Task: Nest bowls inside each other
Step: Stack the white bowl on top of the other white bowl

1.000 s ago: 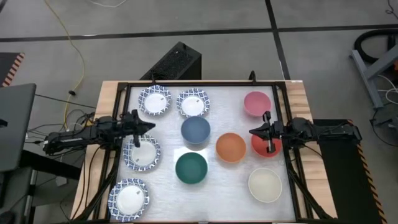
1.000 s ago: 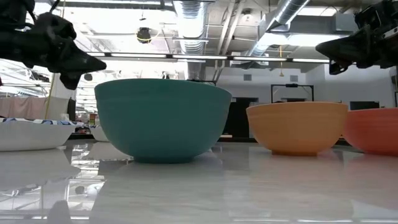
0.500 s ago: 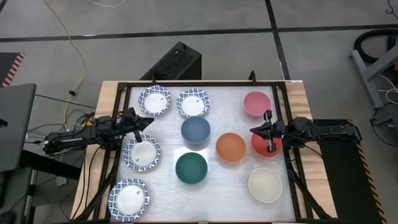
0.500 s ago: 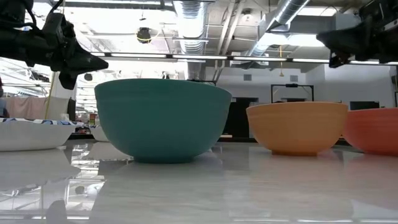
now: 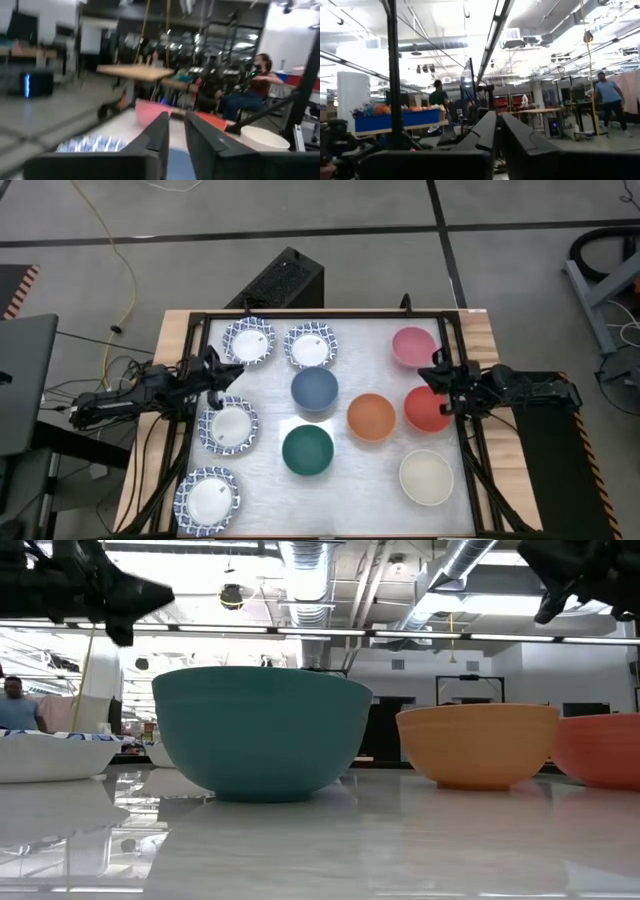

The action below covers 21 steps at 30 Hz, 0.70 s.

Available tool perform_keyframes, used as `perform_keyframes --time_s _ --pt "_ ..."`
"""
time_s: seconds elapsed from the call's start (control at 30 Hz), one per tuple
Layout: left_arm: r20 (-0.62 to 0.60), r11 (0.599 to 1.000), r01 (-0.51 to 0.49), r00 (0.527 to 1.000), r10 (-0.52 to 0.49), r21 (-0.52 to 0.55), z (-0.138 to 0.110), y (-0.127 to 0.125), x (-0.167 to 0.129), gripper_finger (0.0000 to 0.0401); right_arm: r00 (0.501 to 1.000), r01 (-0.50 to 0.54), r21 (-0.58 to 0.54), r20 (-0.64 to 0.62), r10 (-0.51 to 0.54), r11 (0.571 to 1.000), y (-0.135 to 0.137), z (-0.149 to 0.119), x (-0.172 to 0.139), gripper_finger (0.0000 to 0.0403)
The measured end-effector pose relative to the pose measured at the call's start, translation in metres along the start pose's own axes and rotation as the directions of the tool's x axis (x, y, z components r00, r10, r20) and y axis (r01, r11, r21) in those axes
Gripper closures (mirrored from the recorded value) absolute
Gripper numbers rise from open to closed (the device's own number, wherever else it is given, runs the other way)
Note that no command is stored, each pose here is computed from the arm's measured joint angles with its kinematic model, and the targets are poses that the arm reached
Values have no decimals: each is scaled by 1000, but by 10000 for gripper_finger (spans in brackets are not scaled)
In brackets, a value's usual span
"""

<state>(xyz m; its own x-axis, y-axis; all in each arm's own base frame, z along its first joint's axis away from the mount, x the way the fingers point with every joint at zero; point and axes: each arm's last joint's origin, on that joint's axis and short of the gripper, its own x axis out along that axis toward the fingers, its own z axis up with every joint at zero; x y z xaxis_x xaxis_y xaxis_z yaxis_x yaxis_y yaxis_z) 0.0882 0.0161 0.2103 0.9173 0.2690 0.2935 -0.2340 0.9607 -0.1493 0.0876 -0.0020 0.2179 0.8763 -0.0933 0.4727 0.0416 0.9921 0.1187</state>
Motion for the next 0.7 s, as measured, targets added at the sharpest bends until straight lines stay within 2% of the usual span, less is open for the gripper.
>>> perform_keyframes --time_s 0.13,0.23,0.37,0.47,0.57,0.7 --pt "61 999 13 998 -15 36 12 -2 0 279 1000 -3 2 20 3 1000 1 13 4 298" --pt "64 1000 22 998 -23 16 25 -3 1 238 999 -31 -29 39 32 999 4 27 9 257" --pt "-65 1000 9 998 -7 30 41 -6 10 208 998 -39 -103 54 45 994 7 47 20 210" --pt "-196 997 -49 979 59 52 53 -8 24 204 1000 -9 -155 12 11 988 8 59 31 191" --pt "-356 983 -125 920 165 131 65 -10 41 203 995 71 -219 -48 -83 973 7 67 43 187" --pt "-529 943 -197 788 315 268 74 -12 68 203 964 158 -307 -159 -214 939 6 67 58 191"
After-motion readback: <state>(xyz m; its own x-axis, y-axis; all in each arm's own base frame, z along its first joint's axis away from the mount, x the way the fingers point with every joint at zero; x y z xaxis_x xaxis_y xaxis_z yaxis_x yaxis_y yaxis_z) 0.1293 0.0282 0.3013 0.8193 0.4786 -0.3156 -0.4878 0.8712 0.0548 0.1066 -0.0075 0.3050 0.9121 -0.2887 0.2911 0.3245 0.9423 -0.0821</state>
